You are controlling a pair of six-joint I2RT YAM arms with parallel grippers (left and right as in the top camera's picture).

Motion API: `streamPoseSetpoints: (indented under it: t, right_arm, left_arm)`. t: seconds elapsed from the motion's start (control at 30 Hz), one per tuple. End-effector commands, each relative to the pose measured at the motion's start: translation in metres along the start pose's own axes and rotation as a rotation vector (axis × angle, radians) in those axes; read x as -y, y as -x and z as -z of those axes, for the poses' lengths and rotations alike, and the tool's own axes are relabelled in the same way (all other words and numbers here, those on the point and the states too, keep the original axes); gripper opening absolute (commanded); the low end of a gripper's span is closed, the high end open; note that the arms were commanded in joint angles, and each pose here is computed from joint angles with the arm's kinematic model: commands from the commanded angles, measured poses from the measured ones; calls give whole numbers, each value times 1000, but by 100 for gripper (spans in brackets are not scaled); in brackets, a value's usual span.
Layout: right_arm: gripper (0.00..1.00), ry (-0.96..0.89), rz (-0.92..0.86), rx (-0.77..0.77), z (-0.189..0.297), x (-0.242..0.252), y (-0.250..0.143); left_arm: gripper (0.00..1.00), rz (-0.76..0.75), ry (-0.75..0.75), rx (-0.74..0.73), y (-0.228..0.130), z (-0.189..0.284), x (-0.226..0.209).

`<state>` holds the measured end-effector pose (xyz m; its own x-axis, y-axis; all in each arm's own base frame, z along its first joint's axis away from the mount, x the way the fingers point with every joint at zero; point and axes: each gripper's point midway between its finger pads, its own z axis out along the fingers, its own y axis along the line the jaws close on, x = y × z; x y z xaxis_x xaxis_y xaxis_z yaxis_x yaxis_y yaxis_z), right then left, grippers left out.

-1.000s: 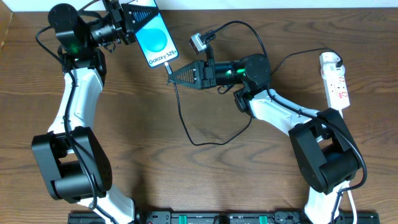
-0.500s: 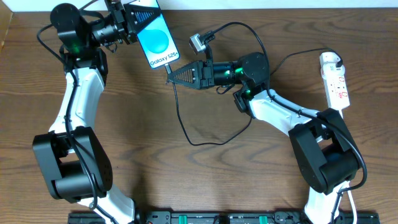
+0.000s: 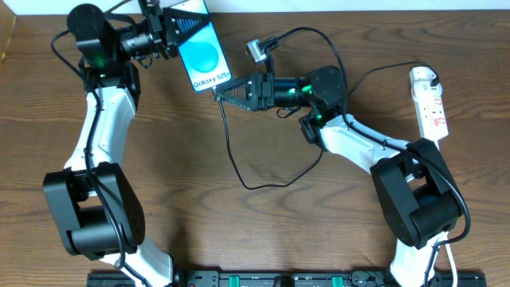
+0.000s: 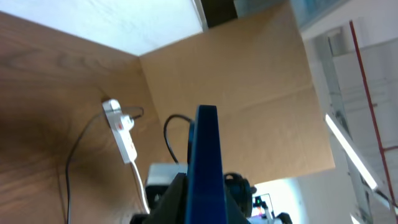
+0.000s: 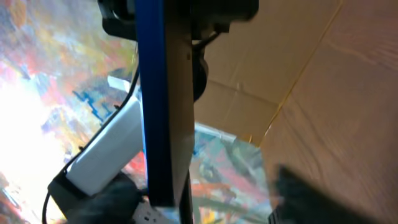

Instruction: Plug charger to phone and switch on socket

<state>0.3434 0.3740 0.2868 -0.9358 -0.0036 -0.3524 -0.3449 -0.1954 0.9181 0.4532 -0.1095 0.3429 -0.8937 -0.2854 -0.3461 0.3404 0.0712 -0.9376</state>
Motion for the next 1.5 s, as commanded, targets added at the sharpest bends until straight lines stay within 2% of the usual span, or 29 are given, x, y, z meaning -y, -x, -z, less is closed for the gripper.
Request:
streamPoseSetpoints:
  t: [0.0,0.17,0.33,0.43,0.6,0.77,0.97,1.17,1.33,1.47]
  right_arm:
    - [99,0,49,20,3,-2,6]
    - [99,-10,88,-23,10,1,2]
    - [99,-127,4,20,33,37,17]
    - [99,-278,-112,70,56,83,21]
    - [99,-571,-275,120,101,153,1]
    - [99,-786,-310,180,149,168,-4]
    - [99,-1142,-277,339,219,144,-1]
    - [99,-1428,-197,518,275,84,-5]
    - [99,-1525,-121,620,298,36,-10]
    - [99,-1504,-75,650,297,11,-11]
  left_arm:
    - [7,-58,-1,2,2,11,15]
    - [8,-54,23,55,14,38,11]
    - [8,-9,45,97,22,61,5]
    - [7,13,49,112,24,67,4]
    - [7,14,49,110,24,67,4]
    - [7,13,45,92,21,63,4]
    - [7,-26,27,31,9,43,6]
    - [8,-58,-2,-55,-16,7,-2]
    - [7,-36,-19,-113,-42,-23,-20]
    - [7,58,14,-72,-53,-43,-47]
